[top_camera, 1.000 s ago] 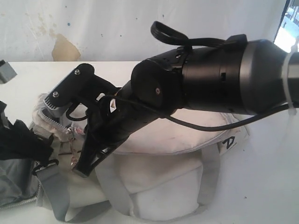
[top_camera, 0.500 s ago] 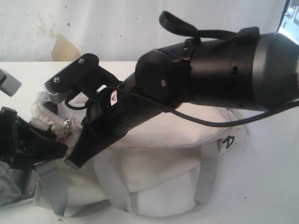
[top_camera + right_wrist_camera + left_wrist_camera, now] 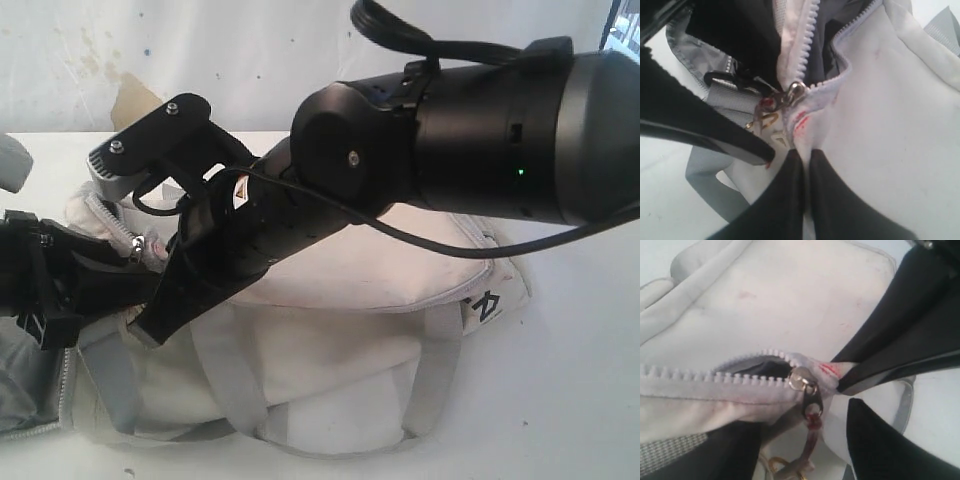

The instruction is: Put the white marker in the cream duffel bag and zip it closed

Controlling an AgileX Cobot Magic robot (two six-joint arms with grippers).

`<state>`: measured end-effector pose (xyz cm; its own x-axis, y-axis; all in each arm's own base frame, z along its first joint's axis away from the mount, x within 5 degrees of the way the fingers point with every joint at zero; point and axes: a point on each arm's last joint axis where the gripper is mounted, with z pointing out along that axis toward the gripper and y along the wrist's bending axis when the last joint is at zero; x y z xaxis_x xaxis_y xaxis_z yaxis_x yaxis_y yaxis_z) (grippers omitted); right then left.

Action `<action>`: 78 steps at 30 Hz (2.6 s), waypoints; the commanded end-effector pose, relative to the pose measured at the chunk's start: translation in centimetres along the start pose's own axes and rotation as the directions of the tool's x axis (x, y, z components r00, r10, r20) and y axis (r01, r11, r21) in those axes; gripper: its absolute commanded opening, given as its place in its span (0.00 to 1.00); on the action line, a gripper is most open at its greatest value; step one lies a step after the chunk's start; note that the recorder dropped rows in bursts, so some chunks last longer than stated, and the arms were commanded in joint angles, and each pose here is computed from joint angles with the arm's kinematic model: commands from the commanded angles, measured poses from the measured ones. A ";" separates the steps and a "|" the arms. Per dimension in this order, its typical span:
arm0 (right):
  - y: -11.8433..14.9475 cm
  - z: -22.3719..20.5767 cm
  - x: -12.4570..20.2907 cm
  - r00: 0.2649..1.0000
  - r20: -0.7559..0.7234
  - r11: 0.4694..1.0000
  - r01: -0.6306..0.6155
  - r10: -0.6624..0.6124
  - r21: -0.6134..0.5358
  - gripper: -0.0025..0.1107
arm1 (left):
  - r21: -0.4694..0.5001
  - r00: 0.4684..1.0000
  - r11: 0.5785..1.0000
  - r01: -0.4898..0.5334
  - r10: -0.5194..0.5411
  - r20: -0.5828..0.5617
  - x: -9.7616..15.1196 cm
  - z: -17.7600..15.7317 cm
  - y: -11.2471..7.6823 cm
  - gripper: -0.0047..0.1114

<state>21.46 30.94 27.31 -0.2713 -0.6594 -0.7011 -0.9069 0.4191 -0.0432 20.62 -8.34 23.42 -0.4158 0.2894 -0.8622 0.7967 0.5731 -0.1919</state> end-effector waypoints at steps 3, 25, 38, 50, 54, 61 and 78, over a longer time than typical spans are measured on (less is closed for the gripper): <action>0.0 -0.7 -0.6 0.999 0.035 1.000 -0.016 0.016 0.000 0.02 | 0.064 0.999 0.997 0.040 -0.041 0.024 0.2 0.7 0.1 0.51; 0.0 -0.7 -0.3 1.000 0.001 1.000 -0.008 0.008 -0.007 0.02 | 0.325 0.991 0.937 0.127 -0.110 -0.072 -1.0 0.1 -1.8 0.04; 0.1 -0.7 0.8 0.992 -0.118 0.999 0.046 -0.048 -0.021 0.02 | 0.262 0.926 0.905 0.336 -0.265 -0.271 -3.9 -1.0 -1.2 0.04; -0.1 0.4 1.6 0.984 -0.176 1.000 0.027 -0.029 -0.013 0.02 | 0.171 0.886 0.920 0.352 -0.269 -0.377 -3.7 -1.4 -0.7 0.04; -0.1 0.5 1.4 0.988 -0.152 1.000 0.028 -0.028 -0.003 0.02 | 0.110 0.876 0.944 0.311 -0.240 -0.420 -2.6 -1.3 -0.2 0.13; -0.2 0.5 1.2 0.990 -0.138 1.000 0.029 -0.029 0.001 0.02 | 0.107 0.867 0.934 0.341 -0.269 -0.419 -1.7 -1.0 -0.4 0.33; -0.3 0.5 1.0 0.994 -0.109 1.000 0.002 -0.001 0.013 0.02 | 0.020 0.886 0.941 0.339 -0.312 -0.342 -1.8 0.5 -0.4 0.52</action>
<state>21.30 30.80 26.29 -0.2945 -0.7295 -0.6174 -0.9100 0.4113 -0.0520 21.25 -9.50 25.07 -0.7556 0.3788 -0.5344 0.6413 0.5939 -0.4859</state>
